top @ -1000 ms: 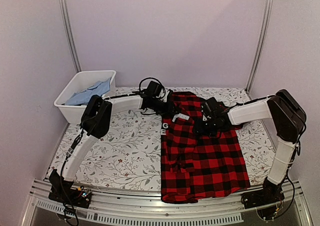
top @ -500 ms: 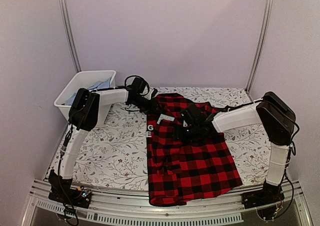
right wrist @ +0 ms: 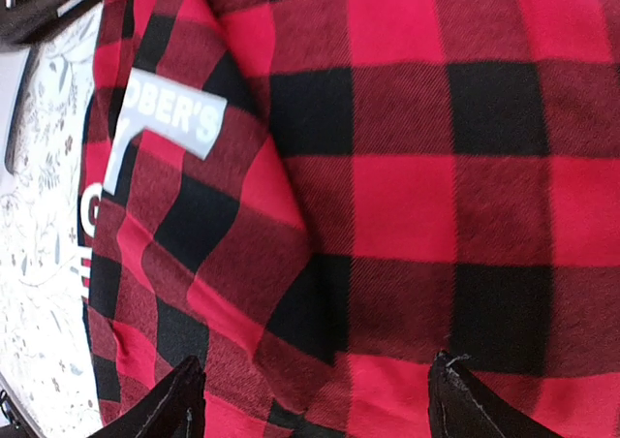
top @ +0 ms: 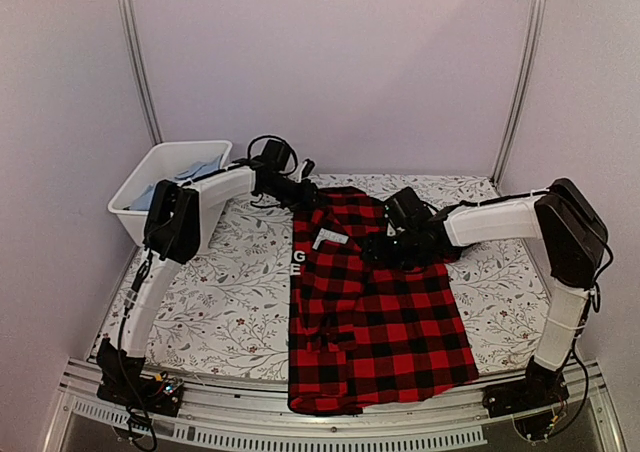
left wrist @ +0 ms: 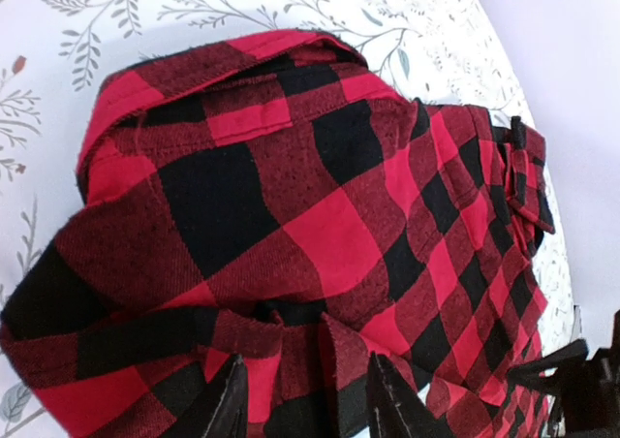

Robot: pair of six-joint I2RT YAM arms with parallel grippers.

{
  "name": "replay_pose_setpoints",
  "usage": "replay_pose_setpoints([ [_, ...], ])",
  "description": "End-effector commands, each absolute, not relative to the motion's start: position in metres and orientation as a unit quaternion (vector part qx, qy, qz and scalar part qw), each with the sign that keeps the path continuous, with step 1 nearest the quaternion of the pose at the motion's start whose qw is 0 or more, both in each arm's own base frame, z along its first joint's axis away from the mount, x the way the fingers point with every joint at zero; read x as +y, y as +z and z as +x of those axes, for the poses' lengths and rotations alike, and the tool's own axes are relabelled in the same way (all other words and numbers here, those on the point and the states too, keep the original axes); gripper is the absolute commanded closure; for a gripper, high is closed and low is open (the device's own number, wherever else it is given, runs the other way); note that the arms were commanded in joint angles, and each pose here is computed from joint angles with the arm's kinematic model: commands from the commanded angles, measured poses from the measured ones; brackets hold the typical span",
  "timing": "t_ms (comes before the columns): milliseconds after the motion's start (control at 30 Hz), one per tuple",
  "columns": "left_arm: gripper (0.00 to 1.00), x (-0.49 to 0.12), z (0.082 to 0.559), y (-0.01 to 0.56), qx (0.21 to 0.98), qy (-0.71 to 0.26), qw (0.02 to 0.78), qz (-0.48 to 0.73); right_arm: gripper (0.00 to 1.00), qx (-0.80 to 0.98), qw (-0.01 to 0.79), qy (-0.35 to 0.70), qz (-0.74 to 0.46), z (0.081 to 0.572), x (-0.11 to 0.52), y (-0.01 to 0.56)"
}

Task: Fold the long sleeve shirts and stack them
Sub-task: Move the 1/3-folded shirt to the center of the board, then move the right arm to the center of the board with the 1/3-folded shirt.

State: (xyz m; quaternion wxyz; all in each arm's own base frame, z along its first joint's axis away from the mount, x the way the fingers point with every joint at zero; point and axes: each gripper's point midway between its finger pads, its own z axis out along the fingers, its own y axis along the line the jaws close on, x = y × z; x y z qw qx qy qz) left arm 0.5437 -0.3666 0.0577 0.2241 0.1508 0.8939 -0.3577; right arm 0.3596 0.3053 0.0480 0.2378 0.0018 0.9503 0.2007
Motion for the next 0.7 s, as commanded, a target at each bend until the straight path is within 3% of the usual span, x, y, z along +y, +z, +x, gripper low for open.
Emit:
replay_pose_setpoints([
  [0, 0.57, -0.38, 0.531, 0.107, 0.881, -0.362, 0.257, 0.165, 0.24, 0.945, 0.27, 0.184, 0.016, 0.395, 0.268, 0.07],
  [333, 0.57, -0.38, 0.497, 0.136, 0.884, -0.345, 0.274, 0.16, 0.4, 0.96, 0.224, 0.161, 0.046, 0.432, 0.226, 0.016],
  [667, 0.57, -0.383, 0.482, 0.104, 0.899, -0.325, 0.246, 0.162, 0.39, 0.966, 0.213, 0.134, 0.063, 0.474, 0.188, -0.007],
])
